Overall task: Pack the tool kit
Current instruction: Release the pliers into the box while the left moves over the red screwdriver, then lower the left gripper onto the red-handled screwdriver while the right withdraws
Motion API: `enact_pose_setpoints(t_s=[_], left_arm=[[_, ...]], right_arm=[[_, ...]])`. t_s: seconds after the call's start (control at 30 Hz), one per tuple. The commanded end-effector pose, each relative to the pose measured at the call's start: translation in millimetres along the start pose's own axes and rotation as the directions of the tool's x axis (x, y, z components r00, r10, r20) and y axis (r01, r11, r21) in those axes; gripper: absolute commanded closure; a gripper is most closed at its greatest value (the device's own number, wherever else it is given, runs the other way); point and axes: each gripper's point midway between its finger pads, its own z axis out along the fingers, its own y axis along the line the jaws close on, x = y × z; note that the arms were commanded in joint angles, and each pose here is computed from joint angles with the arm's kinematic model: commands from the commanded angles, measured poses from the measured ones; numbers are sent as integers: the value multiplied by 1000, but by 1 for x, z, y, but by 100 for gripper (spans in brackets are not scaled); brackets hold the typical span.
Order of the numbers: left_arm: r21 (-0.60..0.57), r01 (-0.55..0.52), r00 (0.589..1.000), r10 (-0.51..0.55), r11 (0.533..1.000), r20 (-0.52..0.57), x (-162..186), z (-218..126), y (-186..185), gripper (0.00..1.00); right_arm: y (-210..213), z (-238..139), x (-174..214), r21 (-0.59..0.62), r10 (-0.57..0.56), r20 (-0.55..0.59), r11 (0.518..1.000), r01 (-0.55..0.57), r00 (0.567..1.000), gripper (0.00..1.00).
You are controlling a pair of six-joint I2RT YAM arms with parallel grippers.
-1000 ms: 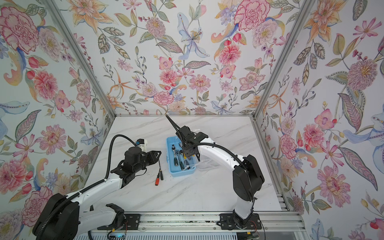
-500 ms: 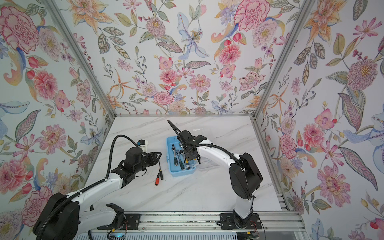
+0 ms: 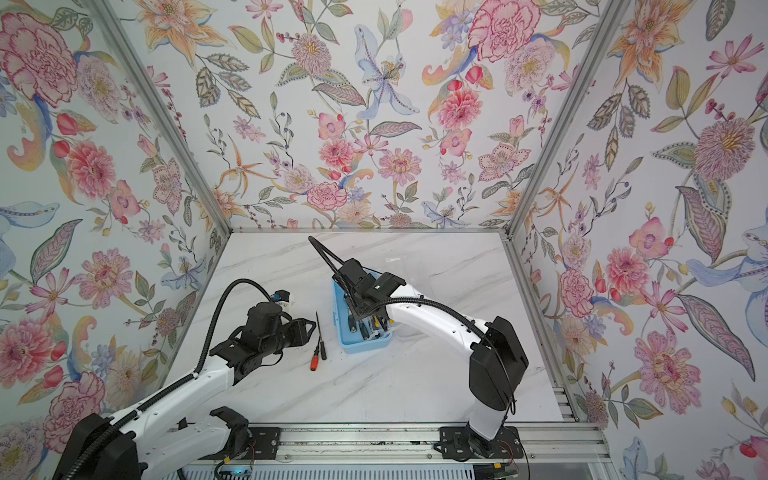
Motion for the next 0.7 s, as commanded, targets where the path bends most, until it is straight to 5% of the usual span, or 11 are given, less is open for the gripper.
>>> enact_pose_setpoints(t_s=[0.0,0.3,0.67], left_arm=[[-64,-38,995,32,997,-93,35,-5,18,58],[-70,-36,991,26,997,-131,70,0,16,58],[-158,-41,987,16,987,-157,87,16,21,60]], right_arm=[[33,-8,-3,-77,-4,2,997,4,1000,59],[82,9,12,-160,-57,-41,986,50,998,58],[78,7,15,-161,-56,-34,986,50,998,58]])
